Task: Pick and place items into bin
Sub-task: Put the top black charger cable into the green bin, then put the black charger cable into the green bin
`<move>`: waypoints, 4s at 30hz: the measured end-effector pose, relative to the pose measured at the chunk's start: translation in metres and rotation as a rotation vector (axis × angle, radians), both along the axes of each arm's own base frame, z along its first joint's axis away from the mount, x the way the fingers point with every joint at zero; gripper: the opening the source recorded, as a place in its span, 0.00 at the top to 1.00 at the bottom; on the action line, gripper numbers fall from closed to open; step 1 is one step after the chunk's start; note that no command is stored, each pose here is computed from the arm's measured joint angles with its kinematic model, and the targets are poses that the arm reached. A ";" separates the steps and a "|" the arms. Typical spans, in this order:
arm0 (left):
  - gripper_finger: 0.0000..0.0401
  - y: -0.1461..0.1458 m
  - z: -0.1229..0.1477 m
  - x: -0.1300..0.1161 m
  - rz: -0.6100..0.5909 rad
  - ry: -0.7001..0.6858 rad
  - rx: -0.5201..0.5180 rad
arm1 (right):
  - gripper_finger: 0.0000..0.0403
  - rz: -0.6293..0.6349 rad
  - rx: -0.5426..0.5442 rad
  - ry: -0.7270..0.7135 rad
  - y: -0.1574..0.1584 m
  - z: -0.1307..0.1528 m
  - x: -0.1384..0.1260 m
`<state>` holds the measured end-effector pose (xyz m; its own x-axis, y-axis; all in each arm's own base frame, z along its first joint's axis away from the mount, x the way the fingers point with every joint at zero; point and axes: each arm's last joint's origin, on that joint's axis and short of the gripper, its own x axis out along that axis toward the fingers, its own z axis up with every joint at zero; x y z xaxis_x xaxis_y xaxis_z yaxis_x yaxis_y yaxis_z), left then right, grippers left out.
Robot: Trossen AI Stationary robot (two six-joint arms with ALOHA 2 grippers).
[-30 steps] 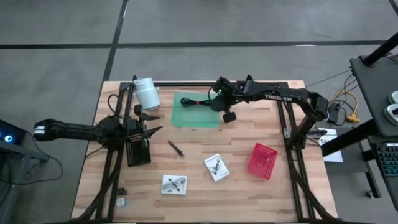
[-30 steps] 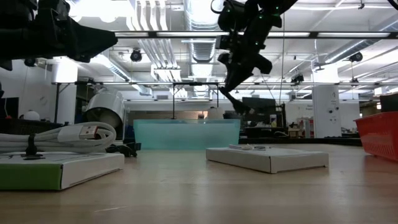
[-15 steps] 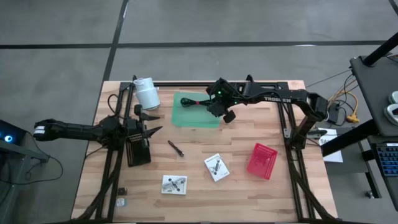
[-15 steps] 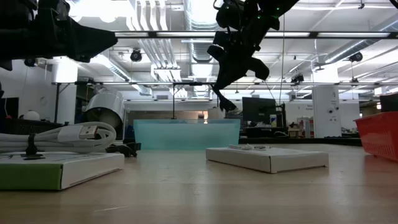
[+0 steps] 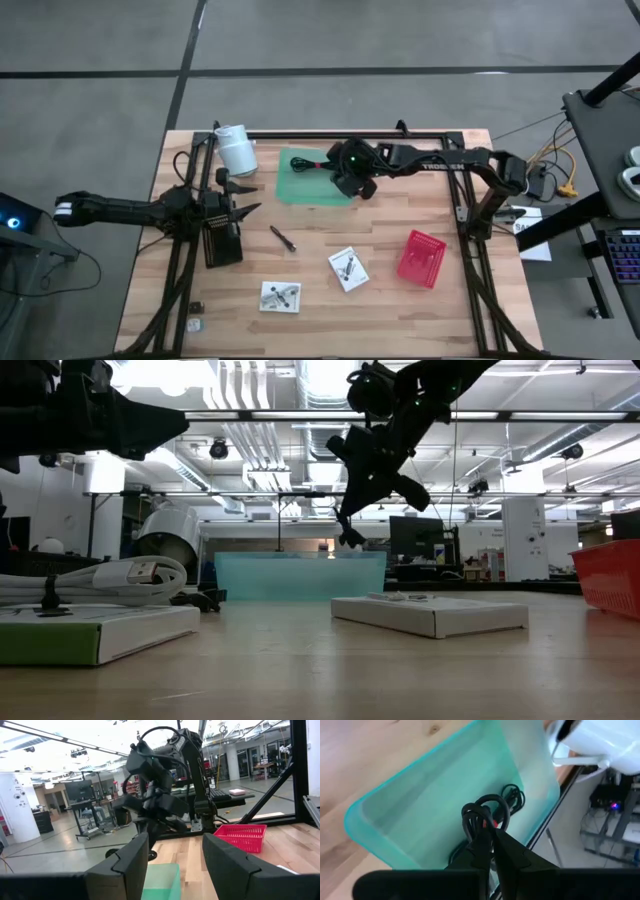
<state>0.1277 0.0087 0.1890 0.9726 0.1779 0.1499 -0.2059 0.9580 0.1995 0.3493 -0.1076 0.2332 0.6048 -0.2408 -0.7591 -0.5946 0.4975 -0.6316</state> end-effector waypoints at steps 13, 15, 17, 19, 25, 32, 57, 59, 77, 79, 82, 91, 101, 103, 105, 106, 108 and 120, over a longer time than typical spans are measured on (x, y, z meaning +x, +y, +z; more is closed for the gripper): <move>0.57 0.000 0.000 0.000 0.000 -0.001 0.000 | 0.98 0.055 -0.095 0.047 0.005 -0.029 -0.007; 0.57 0.000 0.000 0.000 0.000 0.000 0.000 | 0.98 0.075 -0.110 0.050 0.007 -0.033 -0.008; 0.57 0.000 0.000 0.000 0.000 -0.001 0.001 | 0.98 0.078 -0.114 0.047 0.007 -0.035 -0.009; 0.57 0.000 0.000 0.000 0.000 -0.001 0.001 | 0.98 0.078 -0.113 0.051 0.007 -0.037 -0.009; 0.57 0.000 0.000 0.000 0.001 -0.001 0.001 | 0.98 0.056 -0.135 0.069 0.006 -0.038 -0.011; 0.57 0.000 0.000 0.000 0.001 -0.001 0.000 | 0.94 0.041 -0.142 0.075 0.006 -0.038 -0.011; 0.57 0.000 0.000 0.000 0.000 0.000 0.000 | 0.81 -0.433 0.243 -0.228 0.000 -0.001 -0.005; 0.57 0.000 0.000 0.000 0.001 0.000 0.000 | 0.82 -0.436 0.366 -0.252 -0.001 0.002 -0.008; 0.57 0.000 0.000 0.000 0.001 0.000 0.000 | 0.84 -0.443 0.889 -0.497 -0.005 -0.016 -0.038; 0.57 0.000 0.000 0.000 0.001 0.001 0.000 | 0.84 -0.443 0.879 -0.542 -0.001 -0.018 -0.048; 0.57 0.000 0.000 0.000 0.001 0.003 0.000 | 0.84 -0.421 0.876 -0.633 0.006 -0.018 -0.066; 0.57 0.000 0.000 0.000 0.004 0.005 -0.001 | 0.84 -0.305 0.812 -1.034 0.029 -0.024 -0.133; 0.57 0.000 -0.003 0.002 0.005 0.028 -0.002 | 0.84 -0.228 0.831 -1.193 0.038 -0.034 -0.157; 0.57 0.000 -0.005 0.003 0.004 0.044 -0.002 | 0.84 -0.239 0.813 -1.190 0.038 -0.036 -0.156; 0.57 0.000 -0.006 0.005 0.004 0.049 -0.003 | 0.84 -0.247 0.801 -1.188 0.037 -0.037 -0.155; 0.57 0.000 -0.005 0.006 0.004 0.048 -0.004 | 0.84 -0.251 0.801 -1.185 0.037 -0.037 -0.154; 0.57 0.000 -0.004 0.010 0.005 0.060 0.000 | 0.84 -0.249 0.788 -1.187 0.035 -0.036 -0.152; 0.51 0.001 -0.008 0.043 0.003 0.265 0.116 | 0.84 -0.209 0.637 -1.186 0.034 -0.033 -0.149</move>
<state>0.1703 0.0098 0.1811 0.9800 0.1775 -0.0899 -0.1349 0.9249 0.3554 0.2004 -0.0739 0.2005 0.9614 -0.2135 0.1738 0.2615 0.9053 -0.3347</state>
